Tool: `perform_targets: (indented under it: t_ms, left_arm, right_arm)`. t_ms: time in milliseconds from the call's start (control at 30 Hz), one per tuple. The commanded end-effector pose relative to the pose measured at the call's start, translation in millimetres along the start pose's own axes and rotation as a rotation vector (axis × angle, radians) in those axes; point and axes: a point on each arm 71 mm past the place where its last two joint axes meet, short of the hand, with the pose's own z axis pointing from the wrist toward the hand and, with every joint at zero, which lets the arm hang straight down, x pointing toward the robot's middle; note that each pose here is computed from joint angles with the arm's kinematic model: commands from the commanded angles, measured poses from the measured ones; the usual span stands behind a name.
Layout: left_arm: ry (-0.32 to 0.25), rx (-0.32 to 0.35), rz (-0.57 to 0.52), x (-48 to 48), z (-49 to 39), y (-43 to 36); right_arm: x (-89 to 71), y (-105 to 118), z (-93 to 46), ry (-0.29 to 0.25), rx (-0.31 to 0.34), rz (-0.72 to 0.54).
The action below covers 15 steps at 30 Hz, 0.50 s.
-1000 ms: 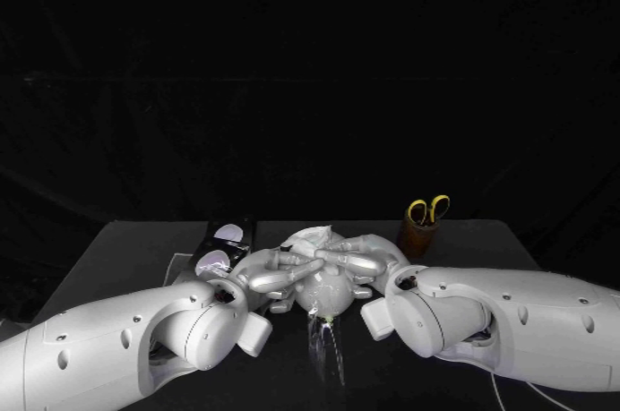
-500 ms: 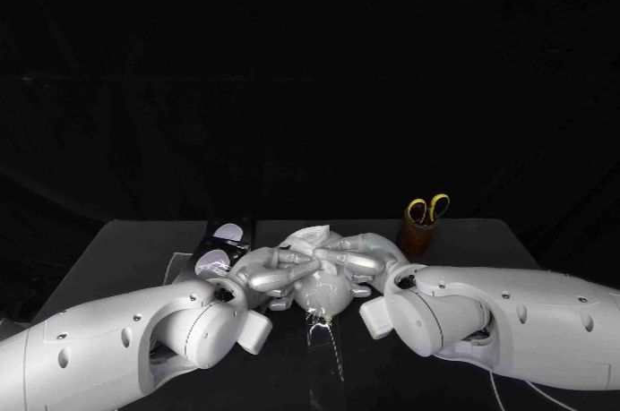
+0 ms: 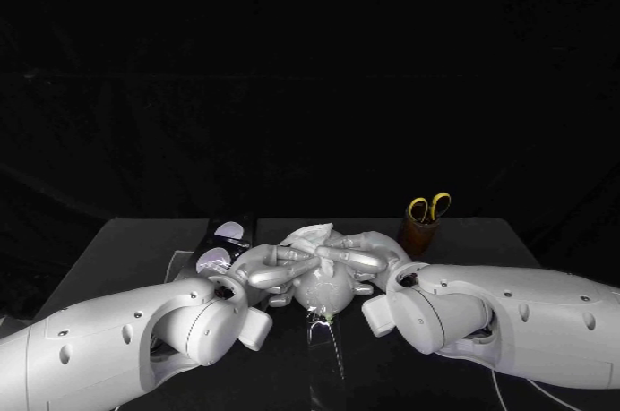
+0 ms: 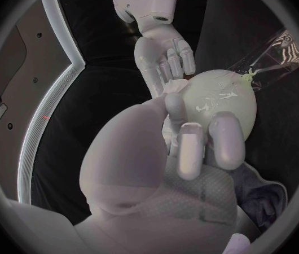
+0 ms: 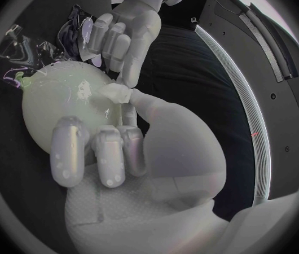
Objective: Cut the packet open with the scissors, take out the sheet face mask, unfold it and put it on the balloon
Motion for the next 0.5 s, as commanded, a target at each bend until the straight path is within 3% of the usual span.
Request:
perform_targets:
  t_ms: [33, 267, 500]
  left_arm:
    - [-0.008, 0.022, -0.011, -0.9, -0.6, -2.7]
    - [0.002, 0.017, -0.009, -5.3, -4.3, -1.9]
    - [0.051, 0.024, -0.015, -7.5, -9.5, -1.8]
  right_arm:
    - [-2.1, 0, -1.2, 0.009, -0.012, -0.006]
    - [-14.6, 0, -5.9, -0.014, -0.028, -0.018]
    - [-31.6, 0, -14.0, -0.033, -0.040, -0.039]
